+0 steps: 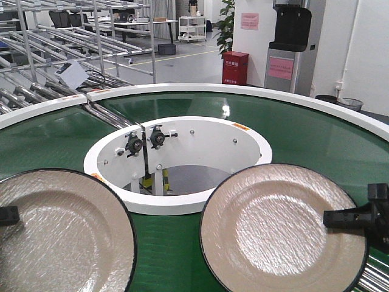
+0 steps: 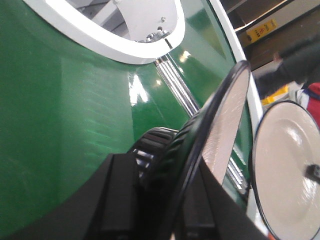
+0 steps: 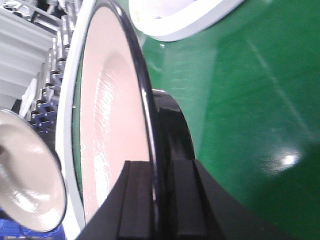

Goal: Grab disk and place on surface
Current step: 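Lift both plates upright off the carousel with both grippers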

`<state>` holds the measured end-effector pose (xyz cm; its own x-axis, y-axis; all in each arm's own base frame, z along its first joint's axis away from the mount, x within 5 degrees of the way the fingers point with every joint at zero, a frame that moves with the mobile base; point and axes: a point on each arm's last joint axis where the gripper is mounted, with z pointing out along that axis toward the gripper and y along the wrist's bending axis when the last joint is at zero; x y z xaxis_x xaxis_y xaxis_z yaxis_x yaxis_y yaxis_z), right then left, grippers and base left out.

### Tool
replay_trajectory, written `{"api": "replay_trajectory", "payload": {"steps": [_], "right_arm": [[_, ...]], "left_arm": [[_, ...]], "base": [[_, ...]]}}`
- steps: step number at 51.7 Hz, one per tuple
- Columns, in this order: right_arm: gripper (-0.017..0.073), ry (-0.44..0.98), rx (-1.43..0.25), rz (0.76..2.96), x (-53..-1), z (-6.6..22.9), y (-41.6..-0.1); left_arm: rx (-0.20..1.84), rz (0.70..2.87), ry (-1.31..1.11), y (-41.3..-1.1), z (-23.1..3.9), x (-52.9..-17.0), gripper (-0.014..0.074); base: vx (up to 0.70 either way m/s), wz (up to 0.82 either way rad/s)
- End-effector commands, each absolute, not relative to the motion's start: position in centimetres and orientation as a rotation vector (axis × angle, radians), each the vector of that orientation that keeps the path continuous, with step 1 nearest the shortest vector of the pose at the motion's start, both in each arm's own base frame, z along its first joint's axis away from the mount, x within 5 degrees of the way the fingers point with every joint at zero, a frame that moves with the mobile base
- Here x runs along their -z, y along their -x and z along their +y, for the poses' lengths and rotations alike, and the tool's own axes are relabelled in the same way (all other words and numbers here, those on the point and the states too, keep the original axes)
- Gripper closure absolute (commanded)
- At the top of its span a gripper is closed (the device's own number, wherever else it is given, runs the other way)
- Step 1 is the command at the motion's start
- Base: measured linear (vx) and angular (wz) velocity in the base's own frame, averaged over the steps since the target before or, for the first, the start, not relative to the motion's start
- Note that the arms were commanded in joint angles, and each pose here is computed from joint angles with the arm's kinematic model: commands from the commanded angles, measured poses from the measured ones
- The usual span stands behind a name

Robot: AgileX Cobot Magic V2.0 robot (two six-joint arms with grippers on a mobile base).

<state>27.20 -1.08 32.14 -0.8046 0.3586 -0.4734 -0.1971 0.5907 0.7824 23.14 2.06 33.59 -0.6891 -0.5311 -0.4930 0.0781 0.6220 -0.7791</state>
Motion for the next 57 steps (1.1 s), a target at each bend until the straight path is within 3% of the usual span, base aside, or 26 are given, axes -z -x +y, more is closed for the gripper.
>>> {"api": "replay_trajectory", "payload": {"steps": [1,57], "right_arm": [[0.0568,-0.088,-1.280,2.051,-35.85,-0.15,-25.86],[0.0568,-0.062,-1.258,2.028,-36.60,0.06,-25.21]], "left_arm": [[1.204,1.978,0.377,-22.79,1.27,-36.16,0.0596],[1.235,1.961,0.378,-22.75,1.18,-36.36,0.0596]], "base": [[0.00,0.00],[0.00,0.00]]}}
